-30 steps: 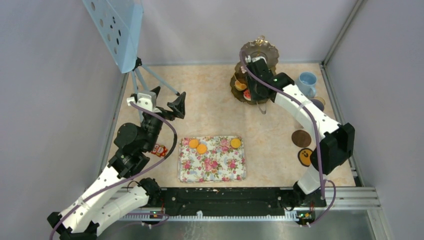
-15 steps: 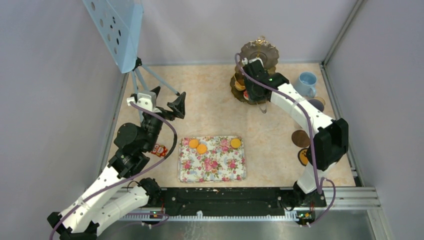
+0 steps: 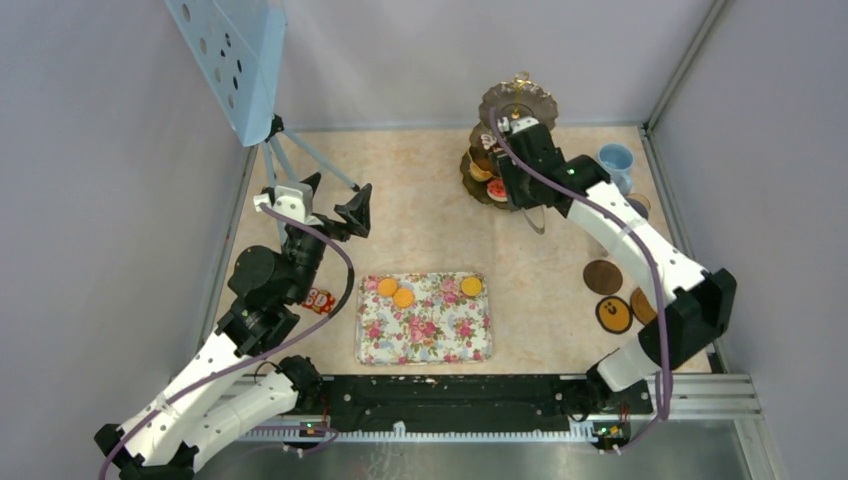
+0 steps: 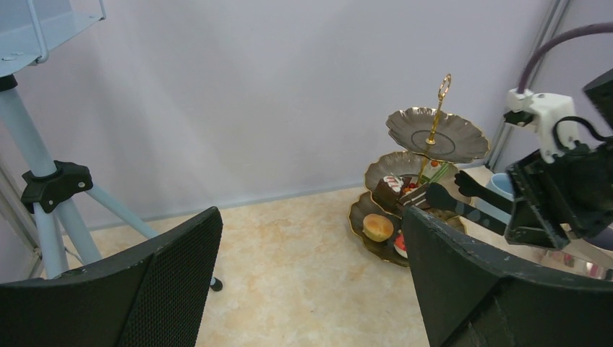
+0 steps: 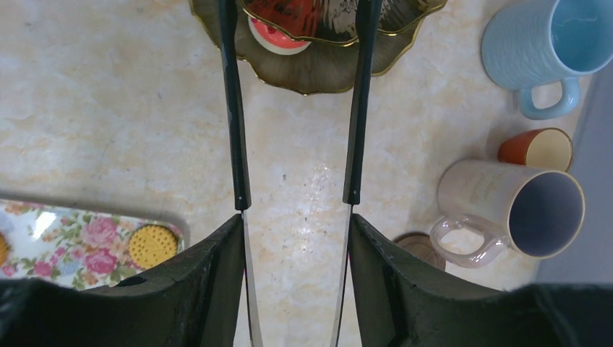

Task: Serve the afternoon tea

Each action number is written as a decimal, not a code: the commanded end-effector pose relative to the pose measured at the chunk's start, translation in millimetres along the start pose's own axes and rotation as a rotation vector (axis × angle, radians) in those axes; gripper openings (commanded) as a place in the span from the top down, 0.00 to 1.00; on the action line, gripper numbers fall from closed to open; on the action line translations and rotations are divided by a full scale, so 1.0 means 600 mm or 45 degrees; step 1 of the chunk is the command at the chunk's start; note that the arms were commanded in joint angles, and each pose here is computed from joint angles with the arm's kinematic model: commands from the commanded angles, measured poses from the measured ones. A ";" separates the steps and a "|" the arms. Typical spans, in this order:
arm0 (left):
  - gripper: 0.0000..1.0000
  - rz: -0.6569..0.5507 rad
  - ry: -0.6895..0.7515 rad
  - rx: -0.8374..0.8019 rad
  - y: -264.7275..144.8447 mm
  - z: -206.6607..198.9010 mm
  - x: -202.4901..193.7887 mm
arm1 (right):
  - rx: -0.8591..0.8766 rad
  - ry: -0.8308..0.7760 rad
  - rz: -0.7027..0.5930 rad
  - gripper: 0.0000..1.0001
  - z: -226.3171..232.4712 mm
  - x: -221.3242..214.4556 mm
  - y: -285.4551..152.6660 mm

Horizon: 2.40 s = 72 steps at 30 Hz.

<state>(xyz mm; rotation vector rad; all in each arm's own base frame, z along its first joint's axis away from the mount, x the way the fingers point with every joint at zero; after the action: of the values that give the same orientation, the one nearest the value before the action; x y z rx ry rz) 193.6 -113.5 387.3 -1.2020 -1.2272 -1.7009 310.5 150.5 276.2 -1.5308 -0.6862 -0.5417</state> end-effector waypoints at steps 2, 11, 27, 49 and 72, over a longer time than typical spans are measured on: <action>0.01 -0.054 -0.036 -0.013 0.003 -0.001 0.016 | 0.163 0.010 -0.033 0.51 -0.019 -0.016 -0.073; 0.01 -0.046 -0.035 -0.004 0.003 0.000 0.015 | 0.636 -0.329 0.011 0.53 0.048 -0.091 -0.124; 0.01 -0.058 -0.061 0.183 -0.015 0.034 0.020 | 0.888 -0.766 -0.037 0.49 0.273 -0.281 -0.113; 0.01 -0.038 -0.037 0.135 -0.006 0.023 0.013 | 0.827 -0.822 0.094 0.48 0.274 -0.334 -0.038; 0.01 -0.047 -0.036 0.117 -0.006 0.021 0.015 | 0.738 -0.814 0.021 0.73 0.254 -0.316 -0.059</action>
<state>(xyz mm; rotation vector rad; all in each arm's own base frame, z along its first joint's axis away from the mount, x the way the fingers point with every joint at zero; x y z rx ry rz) 192.1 -101.5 387.7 -1.1612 -1.2935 -1.6230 140.9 280.3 129.2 -1.1918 -1.1601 0.2763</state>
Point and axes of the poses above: each gripper's point midway between its finger pads, its own y axis out along the fingers, its own z axis along the line the jaws close on, x = y × z, the point moved 7 cm from there along -y, back along the fingers, and after that the axes turned 11 degrees about y, right-handed, at the moved point
